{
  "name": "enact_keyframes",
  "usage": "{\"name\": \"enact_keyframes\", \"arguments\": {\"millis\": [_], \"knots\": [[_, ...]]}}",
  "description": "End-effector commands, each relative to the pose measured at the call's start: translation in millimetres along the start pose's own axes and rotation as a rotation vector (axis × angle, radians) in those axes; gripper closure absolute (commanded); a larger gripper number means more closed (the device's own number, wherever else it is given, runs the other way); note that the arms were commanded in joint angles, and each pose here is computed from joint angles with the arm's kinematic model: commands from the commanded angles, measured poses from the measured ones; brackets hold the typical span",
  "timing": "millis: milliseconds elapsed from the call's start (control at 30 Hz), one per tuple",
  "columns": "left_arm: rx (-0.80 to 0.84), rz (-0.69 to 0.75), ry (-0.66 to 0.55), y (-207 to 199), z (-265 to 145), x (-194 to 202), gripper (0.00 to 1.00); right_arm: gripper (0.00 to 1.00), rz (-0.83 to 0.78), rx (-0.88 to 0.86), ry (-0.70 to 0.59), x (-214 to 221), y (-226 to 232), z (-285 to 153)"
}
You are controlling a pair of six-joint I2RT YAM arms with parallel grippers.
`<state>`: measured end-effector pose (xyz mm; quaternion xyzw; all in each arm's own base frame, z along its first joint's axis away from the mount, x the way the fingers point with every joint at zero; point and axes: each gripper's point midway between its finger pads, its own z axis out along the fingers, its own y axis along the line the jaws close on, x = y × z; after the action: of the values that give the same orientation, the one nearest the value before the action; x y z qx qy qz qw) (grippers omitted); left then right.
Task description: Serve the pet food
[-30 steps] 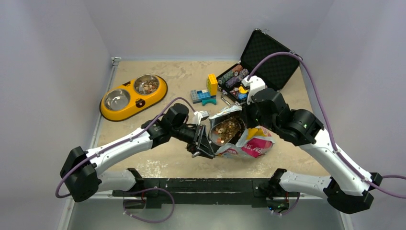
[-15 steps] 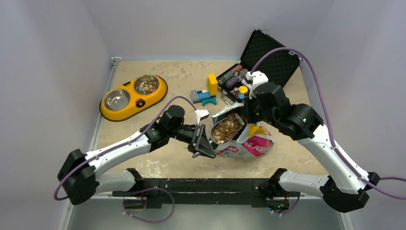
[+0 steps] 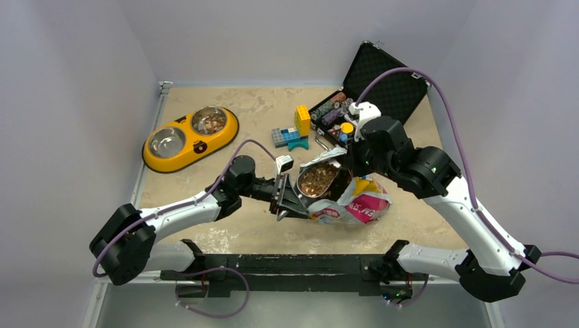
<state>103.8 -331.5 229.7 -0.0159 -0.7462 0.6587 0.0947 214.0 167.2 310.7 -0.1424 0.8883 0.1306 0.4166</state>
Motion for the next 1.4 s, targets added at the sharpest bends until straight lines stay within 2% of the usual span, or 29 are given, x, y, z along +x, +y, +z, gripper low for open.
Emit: {"name": "enact_keyframes", "arguments": {"millis": [0, 167, 367, 567, 767, 1067, 1200, 1367], "knots": [[0.115, 0.05, -0.018, -29.6, -5.7, -3.6, 1.0, 1.0, 0.044, -0.021, -0.174, -40.0, 0.7, -21.6], [0.132, 0.038, 0.023, -42.7, -13.6, 11.3, 1.0, 1.0, 0.06, 0.052, -0.156, -39.5, -8.5, -11.3], [0.069, 0.049, 0.05, -43.4, -29.3, 38.4, 1.0, 1.0, 0.111, 0.167, -0.115, -49.5, -22.8, 6.9], [0.057, 0.063, 0.035, -49.1, -40.1, 52.3, 1.0, 1.0, 0.131, 0.273, -0.086, -60.6, -40.6, 23.6], [0.089, 0.087, -0.022, -66.2, -48.2, 50.5, 1.0, 1.0, 0.148, 0.312, -0.037, -48.5, -57.4, 31.4], [0.137, 0.17, -0.157, -120.1, -67.7, 15.9, 1.0, 1.0, 0.122, 0.268, 0.004, -5.5, -60.7, 25.3], [0.139, 0.18, -0.22, -136.6, -76.5, -13.6, 1.0, 1.0, 0.119, 0.26, 0.005, 4.9, -62.7, 19.3], [0.132, 0.176, -0.324, -140.8, -98.8, -70.7, 1.0, 1.0, 0.118, 0.209, -0.015, 6.8, -56.8, 11.7]]}}
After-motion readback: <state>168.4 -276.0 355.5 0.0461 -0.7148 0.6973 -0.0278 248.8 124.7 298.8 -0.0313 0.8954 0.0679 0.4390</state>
